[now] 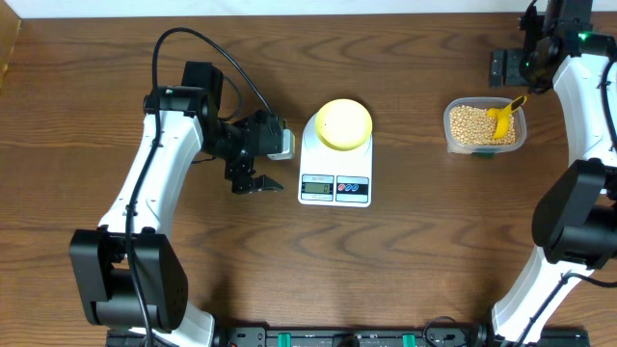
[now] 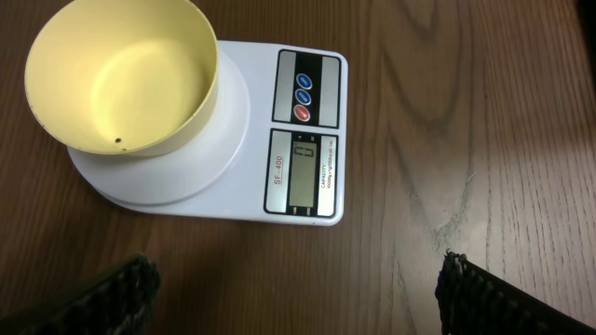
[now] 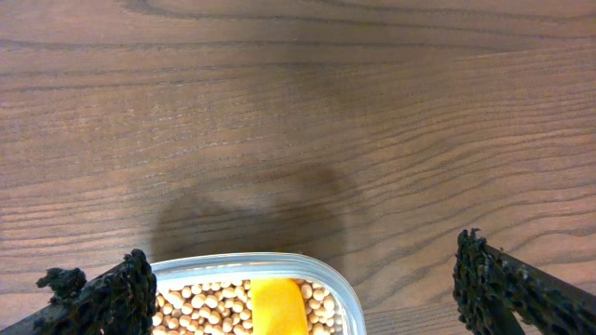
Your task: Scoop item into bowl and weigh 50g on scale
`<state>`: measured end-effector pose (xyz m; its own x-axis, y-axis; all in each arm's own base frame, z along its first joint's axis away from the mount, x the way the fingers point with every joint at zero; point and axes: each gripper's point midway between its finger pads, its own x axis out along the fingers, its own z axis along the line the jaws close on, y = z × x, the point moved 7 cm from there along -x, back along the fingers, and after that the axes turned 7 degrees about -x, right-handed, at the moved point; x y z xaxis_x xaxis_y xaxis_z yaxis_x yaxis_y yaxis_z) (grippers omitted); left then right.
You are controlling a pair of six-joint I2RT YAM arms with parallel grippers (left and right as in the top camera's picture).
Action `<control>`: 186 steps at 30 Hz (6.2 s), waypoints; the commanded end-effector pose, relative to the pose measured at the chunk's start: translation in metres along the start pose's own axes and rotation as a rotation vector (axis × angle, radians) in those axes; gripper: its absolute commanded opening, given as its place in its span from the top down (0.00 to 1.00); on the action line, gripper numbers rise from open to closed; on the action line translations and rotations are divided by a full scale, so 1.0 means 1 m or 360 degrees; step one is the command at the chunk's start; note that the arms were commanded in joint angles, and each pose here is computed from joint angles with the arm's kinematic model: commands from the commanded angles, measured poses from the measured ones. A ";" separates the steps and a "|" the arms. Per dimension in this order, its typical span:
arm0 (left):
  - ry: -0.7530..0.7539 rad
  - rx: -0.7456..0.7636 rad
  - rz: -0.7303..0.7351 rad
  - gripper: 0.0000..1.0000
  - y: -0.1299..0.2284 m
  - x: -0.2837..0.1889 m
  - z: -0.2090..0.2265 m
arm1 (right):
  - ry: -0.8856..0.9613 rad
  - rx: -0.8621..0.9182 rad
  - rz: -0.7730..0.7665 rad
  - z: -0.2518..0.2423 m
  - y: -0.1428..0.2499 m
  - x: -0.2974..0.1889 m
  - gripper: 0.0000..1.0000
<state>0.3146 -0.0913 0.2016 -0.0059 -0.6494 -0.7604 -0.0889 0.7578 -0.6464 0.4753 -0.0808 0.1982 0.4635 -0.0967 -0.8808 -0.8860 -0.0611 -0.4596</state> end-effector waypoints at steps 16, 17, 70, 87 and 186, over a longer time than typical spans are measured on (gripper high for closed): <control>0.0019 -0.0002 0.0000 0.02 0.002 0.001 -0.002 | 0.0005 -0.0003 -0.0012 0.001 -0.003 0.001 0.01; 0.0019 -0.0002 0.0000 0.02 0.002 0.001 -0.002 | 0.0005 -0.0003 -0.0012 0.001 -0.003 0.001 0.01; 0.0019 -0.0002 0.0000 0.03 0.002 0.001 -0.002 | -0.0073 0.0363 0.0212 0.006 0.034 -0.009 0.43; 0.0019 -0.0002 0.0000 0.03 0.002 0.001 -0.002 | -0.0065 0.0303 0.0299 0.009 0.043 -0.009 0.67; 0.0019 -0.0002 0.0000 0.02 0.002 0.001 -0.002 | -0.0205 -0.0034 0.0368 0.015 0.054 0.008 0.99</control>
<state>0.3145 -0.0910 0.2014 -0.0059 -0.6471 -0.7624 -0.0892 0.7597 -0.6441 0.4330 -0.0657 0.1687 0.2545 0.0252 -0.9668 -0.9636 -0.0784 -0.2557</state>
